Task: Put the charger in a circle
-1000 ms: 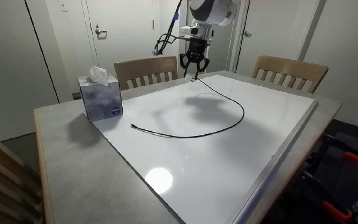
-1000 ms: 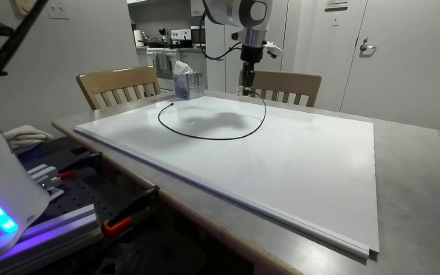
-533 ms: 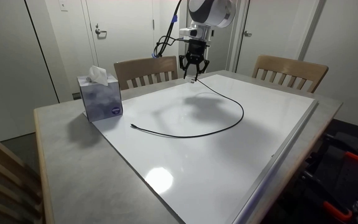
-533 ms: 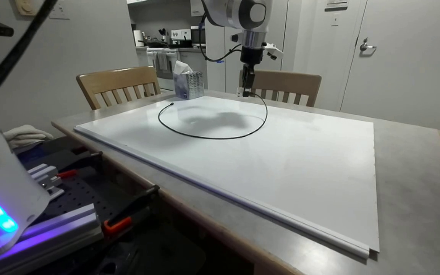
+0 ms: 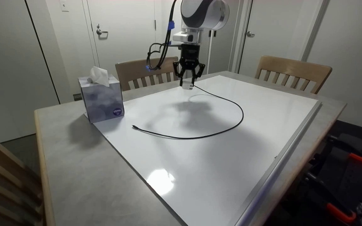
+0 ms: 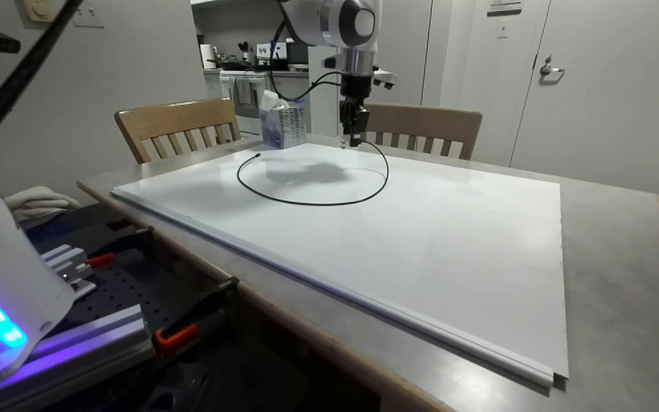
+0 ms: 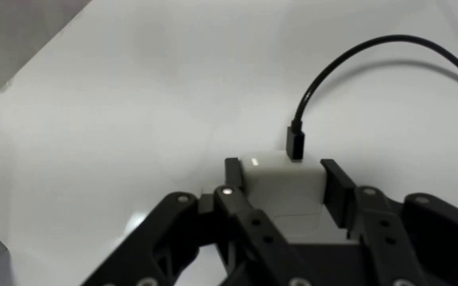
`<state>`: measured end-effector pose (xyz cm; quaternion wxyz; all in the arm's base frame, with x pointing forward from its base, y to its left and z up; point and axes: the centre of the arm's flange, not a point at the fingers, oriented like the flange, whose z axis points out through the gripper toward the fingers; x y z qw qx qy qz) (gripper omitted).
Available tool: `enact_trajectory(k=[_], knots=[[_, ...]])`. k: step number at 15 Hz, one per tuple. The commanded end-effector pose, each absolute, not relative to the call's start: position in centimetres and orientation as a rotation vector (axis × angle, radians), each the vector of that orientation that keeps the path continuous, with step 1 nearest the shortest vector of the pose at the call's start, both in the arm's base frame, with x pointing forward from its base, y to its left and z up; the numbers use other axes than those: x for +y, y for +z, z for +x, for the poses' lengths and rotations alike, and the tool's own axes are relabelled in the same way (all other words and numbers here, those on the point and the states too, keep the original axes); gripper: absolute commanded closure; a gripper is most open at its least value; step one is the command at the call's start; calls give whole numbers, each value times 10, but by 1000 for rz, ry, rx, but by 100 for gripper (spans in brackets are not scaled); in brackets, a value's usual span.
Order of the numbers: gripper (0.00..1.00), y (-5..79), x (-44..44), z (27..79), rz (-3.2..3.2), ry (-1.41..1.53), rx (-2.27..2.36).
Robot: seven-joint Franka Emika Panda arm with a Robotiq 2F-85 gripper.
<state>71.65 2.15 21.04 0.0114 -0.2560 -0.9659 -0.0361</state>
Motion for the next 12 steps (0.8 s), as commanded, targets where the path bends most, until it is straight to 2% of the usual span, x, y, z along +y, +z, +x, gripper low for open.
enact_trajectory(k=[1,2,5,6,12], knots=[[74,206,31,714,-730,-99,-3037],[49,202,37,712,-712,-96,-3038],[49,202,36,712,-721,-92,-3036],[74,202,34,713,-726,-90,-3037],[74,203,90,688,-328,56,-2964]])
